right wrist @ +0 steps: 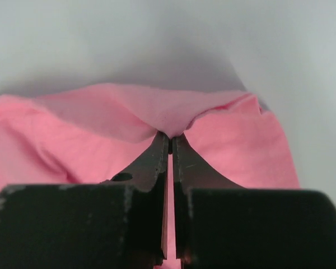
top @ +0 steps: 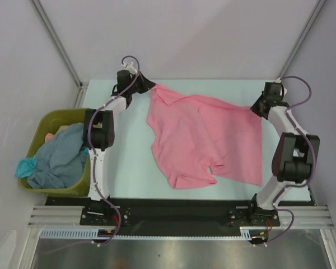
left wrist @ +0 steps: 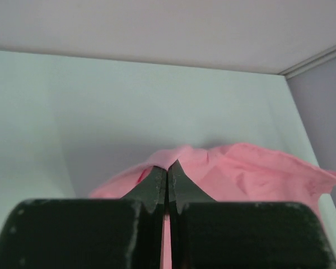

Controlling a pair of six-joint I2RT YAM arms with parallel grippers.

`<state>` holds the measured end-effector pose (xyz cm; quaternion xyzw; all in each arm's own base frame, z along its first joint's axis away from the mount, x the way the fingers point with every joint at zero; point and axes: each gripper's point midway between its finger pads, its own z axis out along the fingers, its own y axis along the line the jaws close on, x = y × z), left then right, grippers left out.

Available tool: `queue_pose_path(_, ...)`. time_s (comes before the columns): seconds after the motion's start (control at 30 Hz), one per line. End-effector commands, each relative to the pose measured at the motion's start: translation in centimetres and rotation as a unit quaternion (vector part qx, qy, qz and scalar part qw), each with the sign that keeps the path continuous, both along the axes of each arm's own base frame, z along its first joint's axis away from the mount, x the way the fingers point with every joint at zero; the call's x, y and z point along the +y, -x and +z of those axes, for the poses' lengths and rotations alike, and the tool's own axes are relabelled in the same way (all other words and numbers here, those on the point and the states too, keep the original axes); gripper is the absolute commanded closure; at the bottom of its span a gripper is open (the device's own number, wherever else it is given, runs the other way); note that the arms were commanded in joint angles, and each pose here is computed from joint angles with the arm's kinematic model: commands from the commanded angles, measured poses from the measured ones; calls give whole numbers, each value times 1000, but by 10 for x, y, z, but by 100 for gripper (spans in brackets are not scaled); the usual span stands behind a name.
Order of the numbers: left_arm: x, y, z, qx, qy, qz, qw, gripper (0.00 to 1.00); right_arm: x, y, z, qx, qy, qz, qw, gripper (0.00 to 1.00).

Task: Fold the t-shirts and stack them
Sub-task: Flatten the tshirt out

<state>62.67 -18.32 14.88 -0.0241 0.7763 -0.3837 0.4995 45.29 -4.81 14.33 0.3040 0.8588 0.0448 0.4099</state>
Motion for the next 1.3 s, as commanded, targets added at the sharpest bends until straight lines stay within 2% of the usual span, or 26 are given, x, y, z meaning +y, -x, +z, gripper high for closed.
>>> queue_pose_path(0.0,-10,-34,84,-108,38,-24,993,100,-34,-55,15,-42,47,-16,998,100)
queue_pose_path(0.13,-11,-47,74,-96,47,-17,994,100,-58,-78,10,-31,49,-26,998,100)
queue_pose_path(0.23,-10,-40,88,-101,45,-19,994,100,-62,-90,38,-56,55,-25,997,100)
queue_pose_path(0.37,-8,-18,131,-127,41,-21,991,100,-52,-88,85,-90,43,-13,995,100)
queue_pose_path(0.4,-6,-6,164,-151,41,-21,988,100,-49,-82,94,-92,40,-9,995,100)
queue_pose_path(0.47,-4,9,187,-166,34,-23,985,100,-42,-65,126,-113,50,-3,992,100)
queue_pose_path(0.5,-1,28,225,-192,33,-23,981,100,-42,-54,133,-109,56,-6,992,100)
queue_pose_path(0.53,1,38,239,-206,26,-24,978,100,-40,-44,136,-105,63,1,992,100)
queue_pose_path(0.57,3,47,246,-210,21,-22,977,100,-36,-26,167,-134,70,3,989,100)
queue_pose_path(0.6,7,72,285,-243,17,-19,970,100,-33,-16,175,-137,75,7,988,100)
queue_pose_path(0.7,14,108,325,-273,7,-12,962,100,-27,28,220,-174,92,12,980,100)
queue_pose_path(0.73,18,135,358,-306,5,-12,952,100,-24,38,230,-184,95,15,978,100)
queue_pose_path(0.83,25,172,394,-339,-10,-4,941,100,-11,74,271,-230,100,24,968,100)
queue_pose_path(0.93,36,227,437,-385,-26,6,922,100,5,110,312,-289,101,32,951,100)
queue_pose_path(0.97,41,258,458,-409,-28,11,912,100,10,118,323,-306,101,39,946,100)
queue_pose_path(1.03,47,287,473,-433,-44,19,900,100,20,148,347,-346,105,47,931,100)
queue_pose_path(1.07,52,318,489,-454,-47,22,889,100,24,157,356,-360,108,51,925,100)
queue_pose_path(1.1,55,331,493,-460,-60,27,885,100,26,180,371,-385,118,50,914,100)
queue_pose_path(1.2,68,386,520,-497,-84,49,862,100,37,219,398,-435,124,59,890,100)
queue_pose_path(1.27,75,409,537,-515,-88,65,850,100,43,246,418,-470,125,66,871,100)
